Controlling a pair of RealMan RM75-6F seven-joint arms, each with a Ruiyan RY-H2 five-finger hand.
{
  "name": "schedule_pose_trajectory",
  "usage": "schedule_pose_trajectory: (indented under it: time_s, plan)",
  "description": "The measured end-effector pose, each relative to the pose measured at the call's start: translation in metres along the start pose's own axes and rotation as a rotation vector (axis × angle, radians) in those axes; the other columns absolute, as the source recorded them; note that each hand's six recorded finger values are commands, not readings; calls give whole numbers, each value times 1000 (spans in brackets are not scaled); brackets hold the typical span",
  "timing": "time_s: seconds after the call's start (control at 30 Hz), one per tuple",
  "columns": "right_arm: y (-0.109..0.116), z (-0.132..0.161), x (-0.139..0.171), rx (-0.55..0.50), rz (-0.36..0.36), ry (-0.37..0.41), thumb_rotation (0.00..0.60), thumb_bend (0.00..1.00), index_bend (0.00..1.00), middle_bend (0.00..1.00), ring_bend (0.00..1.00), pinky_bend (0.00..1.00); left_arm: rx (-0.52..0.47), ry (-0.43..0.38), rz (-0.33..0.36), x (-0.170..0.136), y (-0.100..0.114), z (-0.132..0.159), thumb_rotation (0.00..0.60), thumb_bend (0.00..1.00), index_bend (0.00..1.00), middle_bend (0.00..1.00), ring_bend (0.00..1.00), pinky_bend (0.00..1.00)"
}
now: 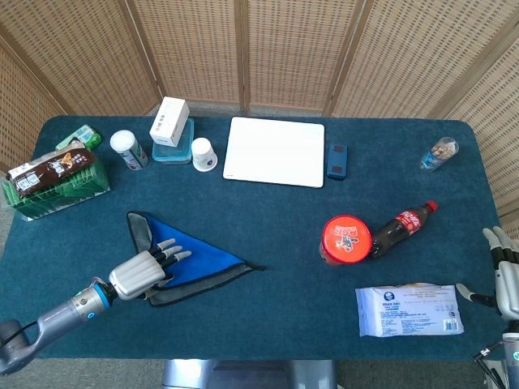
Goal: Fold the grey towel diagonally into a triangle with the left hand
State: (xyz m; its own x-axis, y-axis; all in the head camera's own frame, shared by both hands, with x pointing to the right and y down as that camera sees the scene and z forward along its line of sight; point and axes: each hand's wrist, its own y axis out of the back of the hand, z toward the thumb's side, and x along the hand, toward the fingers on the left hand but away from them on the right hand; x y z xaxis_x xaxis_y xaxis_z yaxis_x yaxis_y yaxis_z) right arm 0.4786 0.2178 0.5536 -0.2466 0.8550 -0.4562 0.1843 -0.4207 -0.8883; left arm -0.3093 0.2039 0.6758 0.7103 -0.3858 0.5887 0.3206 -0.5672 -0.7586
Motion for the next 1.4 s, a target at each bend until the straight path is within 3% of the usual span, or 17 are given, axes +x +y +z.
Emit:
schedule_pose_trajectory:
  time_s: [0.53, 0.93, 1.0, 1.13, 1.4]
  plan:
    - [-2, 1, 0, 9, 2, 3, 600, 0, 61, 0, 0, 0, -18, 1, -45, -17, -12, 1, 600, 536, 729, 0, 0, 0]
    - [-3, 2, 0, 11, 4, 3, 600, 0, 61, 0, 0, 0, -29, -8, -42, -15, -14, 3, 600, 538, 654, 0, 0, 0]
    - [-3, 2, 0, 11, 5, 2, 600, 0, 61, 0, 0, 0, -32, -8, -42, -16, -14, 3, 600, 542, 571, 0, 0, 0]
    - [-4, 2, 0, 21, 7, 4, 600, 0, 60, 0, 0, 0, -48, -1, -45, -22, -13, 1, 600, 543, 279, 0, 0, 0]
    - [-6, 5, 0, 18, 12, 9, 600, 0, 60, 0, 0, 0, -53, 9, -61, -28, -13, -2, 600, 485, 81, 0, 0, 0]
